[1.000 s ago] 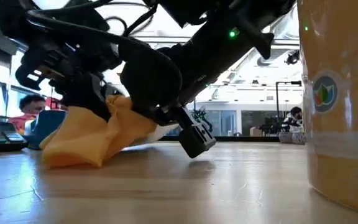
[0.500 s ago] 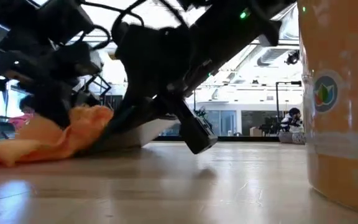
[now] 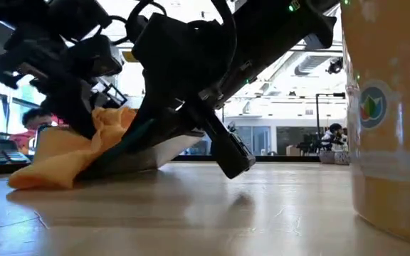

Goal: Apply microfiber cloth
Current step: Wipe the blue phone with the orange microfiber cloth

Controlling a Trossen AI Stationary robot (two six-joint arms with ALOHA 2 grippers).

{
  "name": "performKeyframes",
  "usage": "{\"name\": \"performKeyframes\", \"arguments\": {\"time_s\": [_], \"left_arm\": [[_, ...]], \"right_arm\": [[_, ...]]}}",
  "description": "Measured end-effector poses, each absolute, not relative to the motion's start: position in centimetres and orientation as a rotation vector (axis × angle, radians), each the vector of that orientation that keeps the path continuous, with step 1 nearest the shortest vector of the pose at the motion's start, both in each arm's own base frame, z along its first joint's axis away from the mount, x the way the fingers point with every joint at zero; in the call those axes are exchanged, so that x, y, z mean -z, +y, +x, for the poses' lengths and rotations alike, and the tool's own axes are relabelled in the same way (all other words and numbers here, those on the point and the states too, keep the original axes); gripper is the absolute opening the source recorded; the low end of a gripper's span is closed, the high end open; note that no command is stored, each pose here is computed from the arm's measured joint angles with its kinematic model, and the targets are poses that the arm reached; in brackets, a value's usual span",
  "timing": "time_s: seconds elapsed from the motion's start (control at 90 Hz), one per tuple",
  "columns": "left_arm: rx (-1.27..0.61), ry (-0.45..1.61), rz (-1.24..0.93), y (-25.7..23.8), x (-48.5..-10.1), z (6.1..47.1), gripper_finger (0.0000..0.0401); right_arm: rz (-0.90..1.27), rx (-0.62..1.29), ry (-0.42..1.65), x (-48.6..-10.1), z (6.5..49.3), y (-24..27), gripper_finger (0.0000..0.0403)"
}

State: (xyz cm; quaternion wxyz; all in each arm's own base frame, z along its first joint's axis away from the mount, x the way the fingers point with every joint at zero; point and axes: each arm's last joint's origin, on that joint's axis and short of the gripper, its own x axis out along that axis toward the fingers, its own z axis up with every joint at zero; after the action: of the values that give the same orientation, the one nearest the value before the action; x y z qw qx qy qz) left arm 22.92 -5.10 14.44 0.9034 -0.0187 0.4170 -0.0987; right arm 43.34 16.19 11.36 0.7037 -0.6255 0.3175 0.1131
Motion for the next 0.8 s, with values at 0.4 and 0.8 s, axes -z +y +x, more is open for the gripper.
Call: {"name": "performKeyframes", "arguments": {"time_s": [0.4,0.8], "left_arm": [[-0.212,0.739,0.344,-2.6,-13.2,25.2,0.0],[-0.163,0.556,0.283,2.4,-14.3,27.4,0.0001]], "right_arm": [[-1.373,-0.394,0.559,-11.6,43.5,17.3,0.0],[-1.362,-0.36,0.532,-11.9,43.8,17.2,0.0]]}}
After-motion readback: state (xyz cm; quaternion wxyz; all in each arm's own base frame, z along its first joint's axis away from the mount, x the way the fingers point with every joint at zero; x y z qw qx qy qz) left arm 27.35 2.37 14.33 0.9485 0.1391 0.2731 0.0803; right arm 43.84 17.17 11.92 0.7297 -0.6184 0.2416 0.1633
